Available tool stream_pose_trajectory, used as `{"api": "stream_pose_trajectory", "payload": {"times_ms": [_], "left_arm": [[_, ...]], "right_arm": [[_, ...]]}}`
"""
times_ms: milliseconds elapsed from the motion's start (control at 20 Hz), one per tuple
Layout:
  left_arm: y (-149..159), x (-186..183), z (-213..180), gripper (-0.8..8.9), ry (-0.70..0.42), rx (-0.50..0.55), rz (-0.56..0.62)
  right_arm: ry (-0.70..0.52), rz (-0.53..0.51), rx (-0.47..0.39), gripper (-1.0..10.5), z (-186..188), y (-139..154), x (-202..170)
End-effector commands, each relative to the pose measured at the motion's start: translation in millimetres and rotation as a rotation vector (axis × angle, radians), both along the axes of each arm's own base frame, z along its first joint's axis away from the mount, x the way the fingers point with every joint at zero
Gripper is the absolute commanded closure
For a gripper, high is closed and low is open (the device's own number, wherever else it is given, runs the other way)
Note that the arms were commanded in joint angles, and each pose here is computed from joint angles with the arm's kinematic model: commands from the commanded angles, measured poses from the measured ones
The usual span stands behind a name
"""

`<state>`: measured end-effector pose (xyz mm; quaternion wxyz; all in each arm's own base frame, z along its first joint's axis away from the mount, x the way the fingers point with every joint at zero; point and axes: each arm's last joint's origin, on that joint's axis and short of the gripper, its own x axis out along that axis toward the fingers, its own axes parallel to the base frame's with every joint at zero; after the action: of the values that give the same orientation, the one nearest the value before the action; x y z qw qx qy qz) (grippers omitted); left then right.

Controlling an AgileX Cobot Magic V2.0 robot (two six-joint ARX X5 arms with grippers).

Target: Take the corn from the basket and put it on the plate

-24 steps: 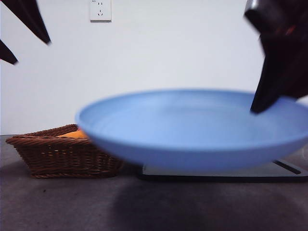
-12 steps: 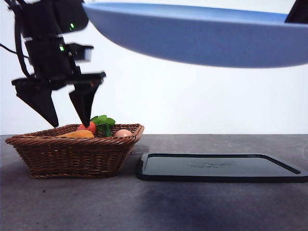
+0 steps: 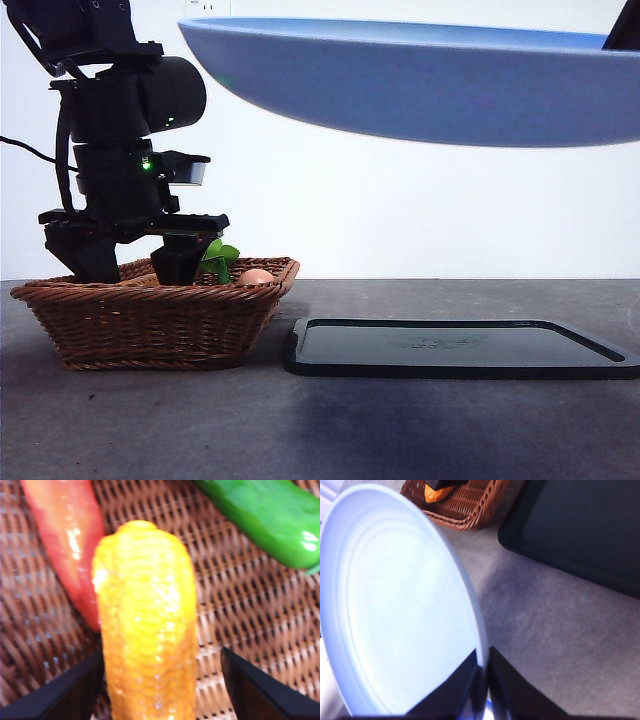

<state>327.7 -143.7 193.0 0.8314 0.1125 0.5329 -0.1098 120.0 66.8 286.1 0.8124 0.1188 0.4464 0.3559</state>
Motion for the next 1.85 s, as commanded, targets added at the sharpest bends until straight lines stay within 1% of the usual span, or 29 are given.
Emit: {"api": "stream_pose_trajectory", "payload": {"times_ms": [50, 250, 350, 500, 600, 700, 850, 950, 1000, 1100, 1150, 1200, 1400, 1500, 1750, 1850], "left_arm": [[-5.8, 4.2, -0.7, 4.6, -0.017, 0.002, -0.012], [-6.6, 3.3, -1.1, 6.06, -0.011, 0.001, -0.006], [-6.5, 3.4, -1.1, 6.57, -0.011, -0.004, 0.003], [-6.8, 4.1, 2.0, 6.61, -0.011, -0.007, 0.007], [-7.2, 4.8, 12.8, 6.61, -0.032, -0.017, 0.007], [-6.6, 2.7, 34.1, 6.61, -0.082, -0.05, 0.005], [-5.3, -11.9, 73.3, 6.61, -0.185, -0.106, -0.012], [-6.6, -27.7, 97.1, 6.61, -0.217, -0.185, -0.051], [-9.4, -37.9, 108.8, 6.61, -0.22, -0.256, -0.082], [-21.4, -55.0, 122.1, 6.61, -0.193, -0.385, -0.184], [-31.2, -62.5, 123.7, 6.61, -0.161, -0.437, -0.241], [-41.6, -69.7, 123.7, 6.61, -0.139, -0.462, -0.294], [-77.8, -89.0, 114.0, 6.6, -0.098, -0.45, -0.436], [-91.5, -92.5, 103.2, 6.6, -0.07, -0.422, -0.492], [-119.7, -97.8, 71.7, 6.6, -0.006, -0.336, -0.637], [-125.6, -101.1, 66.6, 6.57, 0.007, -0.322, -0.666]], "right_arm": [[-0.011, -0.001, 0.015, 9.5, 4.9, 1.2, 1.3], [-0.011, -0.003, 0.013, 9.5, 4.9, 1.1, 1.3], [-0.016, -0.013, 0.002, 9.5, 4.7, 0.8, 1.6], [-0.021, -0.029, -0.012, 9.5, 4.4, 0.4, 2.0], [-0.026, -0.047, -0.029, 9.5, 4.0, 0.0, 2.7], [-0.019, -0.075, -0.057, 9.5, 1.8, 0.4, 6.0], [-0.001, -0.127, -0.132, 9.5, -6.5, 4.2, 20.5], [0.013, -0.133, -0.134, 9.5, -13.4, 10.1, 36.7], [0.023, -0.139, -0.135, 9.5, -18.4, 13.9, 46.8], [0.045, -0.158, -0.131, 9.5, -28.7, 19.8, 64.7], [0.055, -0.167, -0.122, 9.5, -33.6, 22.4, 73.0], [0.068, -0.173, -0.104, 9.5, -37.6, 24.1, 79.9], [0.1, -0.206, -0.027, 9.5, -44.1, 20.5, 96.5], [0.113, -0.2, 0.002, 9.5, -44.2, 17.7, 98.5], [0.133, -0.172, 0.039, 9.5, -43.6, 16.6, 98.3], [0.135, -0.167, 0.043, 9.5, -43.5, 16.7, 98.2]]}}
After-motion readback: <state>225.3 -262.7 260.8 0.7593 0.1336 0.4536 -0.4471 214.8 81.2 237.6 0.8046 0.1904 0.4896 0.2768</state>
